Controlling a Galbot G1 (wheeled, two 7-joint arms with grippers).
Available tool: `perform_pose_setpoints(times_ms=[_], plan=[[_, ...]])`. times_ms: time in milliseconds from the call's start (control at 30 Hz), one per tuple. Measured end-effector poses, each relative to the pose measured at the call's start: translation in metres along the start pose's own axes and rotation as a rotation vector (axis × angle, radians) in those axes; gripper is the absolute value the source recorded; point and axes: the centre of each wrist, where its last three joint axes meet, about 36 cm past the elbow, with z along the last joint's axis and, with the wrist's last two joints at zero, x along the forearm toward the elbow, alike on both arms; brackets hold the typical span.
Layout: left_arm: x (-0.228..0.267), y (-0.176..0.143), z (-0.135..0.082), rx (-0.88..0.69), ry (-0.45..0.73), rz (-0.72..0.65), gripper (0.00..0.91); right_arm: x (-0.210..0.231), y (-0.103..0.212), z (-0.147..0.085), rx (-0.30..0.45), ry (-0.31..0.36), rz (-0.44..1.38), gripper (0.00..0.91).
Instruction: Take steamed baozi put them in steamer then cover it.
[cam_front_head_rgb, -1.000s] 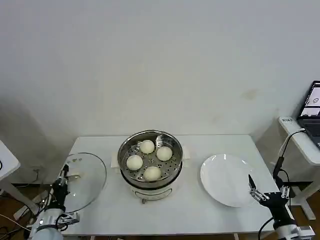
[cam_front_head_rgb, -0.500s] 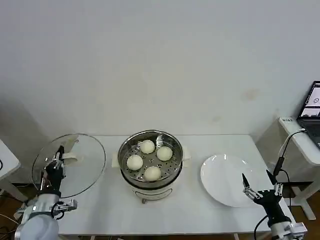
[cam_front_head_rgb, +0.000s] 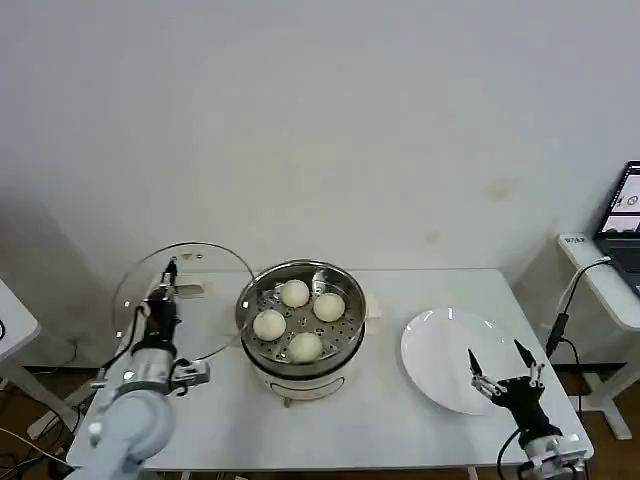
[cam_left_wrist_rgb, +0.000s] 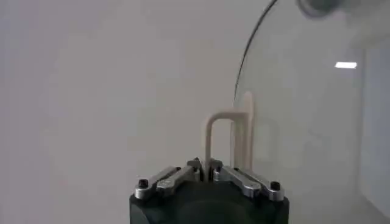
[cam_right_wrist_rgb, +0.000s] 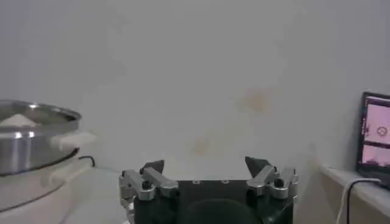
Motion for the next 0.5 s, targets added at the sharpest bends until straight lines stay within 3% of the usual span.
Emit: perform_pose_setpoints(times_ms=[500], plan=[[-0.024, 0.007, -0.105, 0.146, -0.007, 0.057, 0.0, 0.002, 0.016, 0.012, 0.04, 0.045, -0.024, 0.907]])
